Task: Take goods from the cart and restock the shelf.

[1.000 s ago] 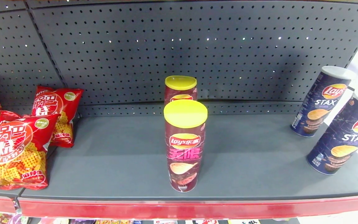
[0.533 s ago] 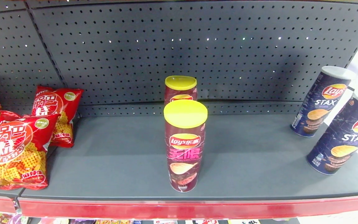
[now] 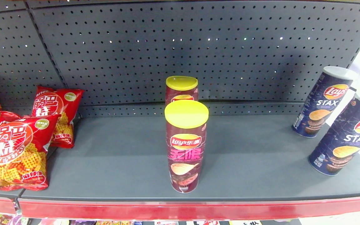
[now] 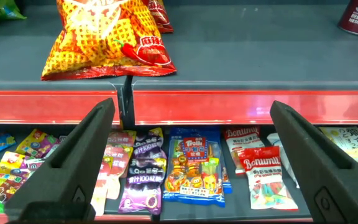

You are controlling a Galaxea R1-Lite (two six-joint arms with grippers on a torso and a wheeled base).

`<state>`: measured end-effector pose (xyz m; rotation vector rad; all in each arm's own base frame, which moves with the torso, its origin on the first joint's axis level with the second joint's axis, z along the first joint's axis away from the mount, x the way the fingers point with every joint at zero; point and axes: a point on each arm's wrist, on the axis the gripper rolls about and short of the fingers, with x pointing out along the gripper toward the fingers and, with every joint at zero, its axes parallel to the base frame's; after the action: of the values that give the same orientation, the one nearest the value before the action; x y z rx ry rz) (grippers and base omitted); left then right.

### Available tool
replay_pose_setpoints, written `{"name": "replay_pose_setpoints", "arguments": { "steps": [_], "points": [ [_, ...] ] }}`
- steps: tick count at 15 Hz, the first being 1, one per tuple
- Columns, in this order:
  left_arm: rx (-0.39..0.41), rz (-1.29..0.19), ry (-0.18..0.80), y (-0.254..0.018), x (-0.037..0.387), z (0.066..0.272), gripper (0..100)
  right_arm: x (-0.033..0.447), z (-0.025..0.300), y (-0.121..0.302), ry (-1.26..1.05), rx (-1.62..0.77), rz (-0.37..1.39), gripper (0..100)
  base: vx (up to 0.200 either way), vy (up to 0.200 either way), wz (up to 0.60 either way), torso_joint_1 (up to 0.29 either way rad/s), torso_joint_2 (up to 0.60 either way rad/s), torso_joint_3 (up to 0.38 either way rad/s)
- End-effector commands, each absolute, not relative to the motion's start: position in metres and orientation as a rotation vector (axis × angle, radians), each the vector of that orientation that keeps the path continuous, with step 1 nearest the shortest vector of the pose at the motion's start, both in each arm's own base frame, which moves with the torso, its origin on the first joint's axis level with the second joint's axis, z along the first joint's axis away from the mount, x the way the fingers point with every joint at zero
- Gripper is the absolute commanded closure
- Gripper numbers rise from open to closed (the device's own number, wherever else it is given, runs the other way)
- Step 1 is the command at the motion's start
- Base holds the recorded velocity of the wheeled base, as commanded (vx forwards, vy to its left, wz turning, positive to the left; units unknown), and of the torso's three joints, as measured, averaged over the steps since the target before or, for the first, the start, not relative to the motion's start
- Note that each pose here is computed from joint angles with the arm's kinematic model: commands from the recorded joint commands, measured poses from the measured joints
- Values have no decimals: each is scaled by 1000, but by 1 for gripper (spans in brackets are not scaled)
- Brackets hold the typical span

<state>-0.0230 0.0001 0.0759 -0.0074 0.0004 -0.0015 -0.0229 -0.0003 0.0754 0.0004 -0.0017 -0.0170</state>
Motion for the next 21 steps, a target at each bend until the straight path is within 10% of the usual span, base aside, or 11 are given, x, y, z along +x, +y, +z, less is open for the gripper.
{"name": "replay_pose_setpoints", "arguments": {
  "steps": [1, 21],
  "points": [
    [-8, -2, 2, 0, -23, 76, 0, -23, 75, 0, 2, 2, -18, 0, 0, 0, 0, 0, 0, 0],
    [-8, -2, 2, 0, -23, 76, 0, -23, 75, 0, 2, -6, -23, 0, 0, 0, 0, 0, 0, 0]
  ]
}}
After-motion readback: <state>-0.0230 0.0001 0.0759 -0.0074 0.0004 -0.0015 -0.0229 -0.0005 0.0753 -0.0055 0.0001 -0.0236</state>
